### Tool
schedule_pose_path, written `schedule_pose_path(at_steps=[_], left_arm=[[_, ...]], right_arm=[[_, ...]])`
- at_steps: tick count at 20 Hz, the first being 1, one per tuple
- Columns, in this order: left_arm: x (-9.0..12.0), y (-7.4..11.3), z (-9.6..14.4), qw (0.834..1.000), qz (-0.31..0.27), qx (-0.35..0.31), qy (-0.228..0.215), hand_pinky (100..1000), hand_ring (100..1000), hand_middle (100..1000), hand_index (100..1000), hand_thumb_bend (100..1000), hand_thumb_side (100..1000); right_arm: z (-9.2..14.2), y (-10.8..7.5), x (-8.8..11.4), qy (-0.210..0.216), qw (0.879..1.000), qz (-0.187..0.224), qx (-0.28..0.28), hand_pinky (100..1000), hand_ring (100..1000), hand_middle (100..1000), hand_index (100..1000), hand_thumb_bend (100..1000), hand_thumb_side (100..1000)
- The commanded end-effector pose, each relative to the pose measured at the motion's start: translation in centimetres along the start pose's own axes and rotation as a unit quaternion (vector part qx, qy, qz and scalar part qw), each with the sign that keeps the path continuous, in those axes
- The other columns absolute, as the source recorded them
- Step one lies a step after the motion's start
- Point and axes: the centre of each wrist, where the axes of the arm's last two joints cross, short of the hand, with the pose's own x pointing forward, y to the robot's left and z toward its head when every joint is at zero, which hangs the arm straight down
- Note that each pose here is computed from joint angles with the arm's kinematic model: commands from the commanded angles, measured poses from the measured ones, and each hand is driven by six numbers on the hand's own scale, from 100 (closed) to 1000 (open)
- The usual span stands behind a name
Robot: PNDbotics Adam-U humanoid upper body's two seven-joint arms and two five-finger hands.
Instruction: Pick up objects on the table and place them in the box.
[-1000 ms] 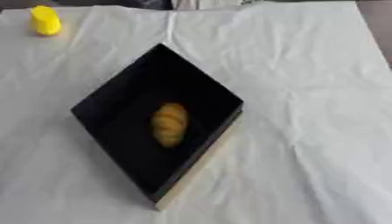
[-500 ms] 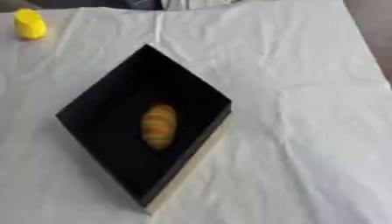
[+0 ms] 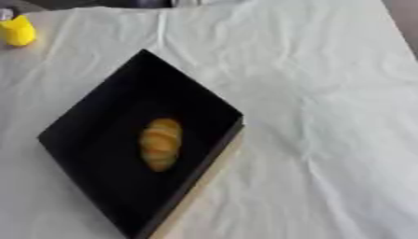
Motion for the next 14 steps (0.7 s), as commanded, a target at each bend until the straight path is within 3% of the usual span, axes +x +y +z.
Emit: schedule_pose_path(at_steps=[1, 5, 10, 13, 14], left_arm=[[-1.9, 2.2, -0.3, 0.999, 0.006, 0.029, 0.042, 886, 855, 819, 933, 548, 339], [-2.7, 2.0, -0.4, 0.997, 0.011, 0.030, 0.066, 879, 851, 813, 928, 560, 309], [-3.3, 1.5, -0.5, 0.995, 0.014, 0.033, 0.089, 848, 824, 783, 905, 490, 297], [-3.3, 1.0, -0.6, 0.995, 0.018, 0.038, 0.094, 776, 707, 661, 830, 329, 278], [-3.3, 0.8, -0.6, 0.995, 0.021, 0.038, 0.093, 748, 660, 598, 784, 264, 223]], right_arm=[[-1.0, -0.5, 0.7, -0.024, 1.000, 0.012, 0.008, 890, 884, 699, 847, 119, 235], [-1.1, -0.4, 0.7, -0.026, 1.000, 0.013, 0.007, 892, 886, 698, 848, 108, 239], [-1.1, -0.3, 0.7, -0.027, 1.000, 0.010, 0.007, 893, 887, 697, 849, 100, 261], [-1.1, -0.2, 0.7, -0.027, 1.000, 0.006, 0.006, 894, 888, 696, 849, 100, 263], [-1.1, -0.2, 0.7, -0.027, 1.000, 0.005, 0.005, 894, 888, 696, 849, 100, 263]])
